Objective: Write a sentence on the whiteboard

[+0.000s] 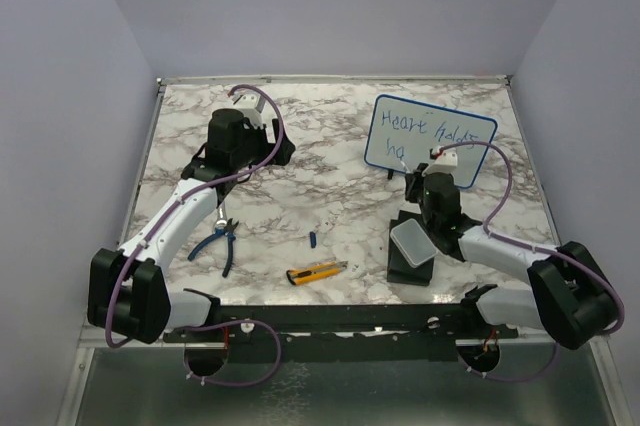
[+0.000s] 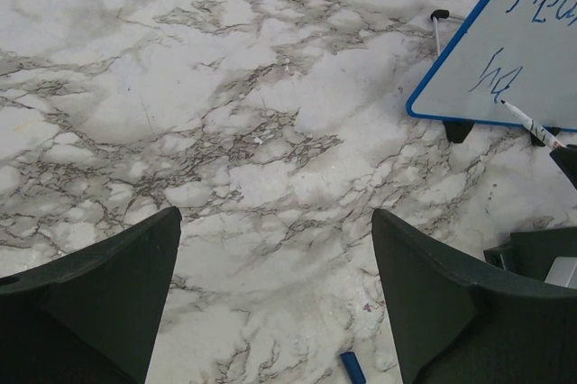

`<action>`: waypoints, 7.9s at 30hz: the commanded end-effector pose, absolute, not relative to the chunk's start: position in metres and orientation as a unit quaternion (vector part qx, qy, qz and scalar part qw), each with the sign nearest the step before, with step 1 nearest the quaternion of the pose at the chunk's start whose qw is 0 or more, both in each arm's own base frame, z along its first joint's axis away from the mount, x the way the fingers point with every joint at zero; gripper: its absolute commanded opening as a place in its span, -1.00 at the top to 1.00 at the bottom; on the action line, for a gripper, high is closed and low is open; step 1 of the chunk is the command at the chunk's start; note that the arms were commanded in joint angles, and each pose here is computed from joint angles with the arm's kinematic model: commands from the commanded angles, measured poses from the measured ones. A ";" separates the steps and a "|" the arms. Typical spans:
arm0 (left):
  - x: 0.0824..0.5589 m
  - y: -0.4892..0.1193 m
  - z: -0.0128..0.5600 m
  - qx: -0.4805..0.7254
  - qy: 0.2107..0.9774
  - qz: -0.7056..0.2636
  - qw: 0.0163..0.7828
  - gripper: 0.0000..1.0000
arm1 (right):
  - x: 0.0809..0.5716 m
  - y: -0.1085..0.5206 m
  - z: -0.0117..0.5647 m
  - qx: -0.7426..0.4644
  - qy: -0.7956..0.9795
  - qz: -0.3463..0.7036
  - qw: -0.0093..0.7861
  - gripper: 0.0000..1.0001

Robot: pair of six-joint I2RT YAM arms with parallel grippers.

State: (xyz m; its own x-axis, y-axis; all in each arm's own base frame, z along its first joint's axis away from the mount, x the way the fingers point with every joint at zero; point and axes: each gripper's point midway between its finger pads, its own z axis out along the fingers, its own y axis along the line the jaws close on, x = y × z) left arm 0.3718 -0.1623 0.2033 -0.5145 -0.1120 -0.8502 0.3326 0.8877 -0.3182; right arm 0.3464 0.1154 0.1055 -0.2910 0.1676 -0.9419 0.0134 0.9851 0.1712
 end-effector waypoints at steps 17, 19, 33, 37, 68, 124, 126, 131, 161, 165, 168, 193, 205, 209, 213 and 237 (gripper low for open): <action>0.371 -0.153 0.213 0.060 0.831 -0.211 0.511 -0.75 | 0.344 0.109 0.132 0.030 0.795 0.089 0.599 0.99; 0.372 -0.153 0.213 0.060 0.831 -0.212 0.511 -0.75 | 0.345 0.108 0.133 0.032 0.794 0.090 0.600 0.99; 0.372 -0.153 0.209 0.061 0.833 -0.211 0.507 -0.75 | 0.357 0.100 0.148 0.045 0.774 0.076 0.627 0.99; 0.373 -0.153 0.208 0.062 0.835 -0.211 0.505 -0.75 | 0.361 0.097 0.152 0.048 0.769 0.072 0.633 0.99; 0.372 -0.155 0.210 0.063 0.833 -0.215 0.506 -0.75 | 0.334 0.102 0.066 0.084 0.840 0.097 0.528 0.99; 0.372 -0.155 0.209 0.063 0.833 -0.216 0.505 -0.75 | 0.350 0.068 0.132 0.110 0.777 0.026 0.619 0.99; 0.372 -0.155 0.210 0.063 0.833 -0.216 0.506 -0.75 | 0.349 0.070 0.129 0.110 0.781 0.031 0.615 0.99; 0.372 -0.155 0.211 0.064 0.832 -0.217 0.507 -0.75 | 0.346 0.072 0.116 0.116 0.794 0.036 0.596 0.99; 0.372 -0.155 0.211 0.063 0.832 -0.217 0.507 -0.75 | 0.346 0.081 0.139 0.100 0.776 0.067 0.619 0.99; 0.371 -0.155 0.210 0.063 0.832 -0.217 0.507 -0.75 | 0.344 0.070 0.148 0.112 0.770 0.042 0.627 0.99; 0.371 -0.155 0.210 0.063 0.832 -0.217 0.506 -0.75 | 0.345 0.066 0.147 0.115 0.770 0.031 0.627 0.99; 0.371 -0.155 0.211 0.064 0.832 -0.218 0.507 -0.75 | 0.359 0.065 0.152 0.113 0.762 0.024 0.638 0.99; 0.371 -0.155 0.211 0.064 0.832 -0.218 0.507 -0.75 | 0.364 0.064 0.153 0.113 0.760 0.021 0.640 0.99; 0.371 -0.155 0.211 0.063 0.831 -0.218 0.507 -0.75 | 0.363 0.065 0.142 0.119 0.771 0.023 0.626 0.99; 0.371 -0.155 0.212 0.063 0.831 -0.218 0.508 -0.75 | 0.358 0.066 0.130 0.130 0.783 0.030 0.608 0.99; 0.370 -0.155 0.215 0.064 0.829 -0.220 0.511 -0.75 | 0.335 0.070 0.072 0.168 0.835 0.043 0.522 0.99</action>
State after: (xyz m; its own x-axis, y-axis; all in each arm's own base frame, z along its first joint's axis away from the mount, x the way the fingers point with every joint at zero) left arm 0.3715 -0.1582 0.2075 -0.4976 -0.1149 -0.8597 0.3220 0.8959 -0.3061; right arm 0.3410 0.0750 0.0860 -0.3640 0.3106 -0.8781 0.1980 0.9470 0.2529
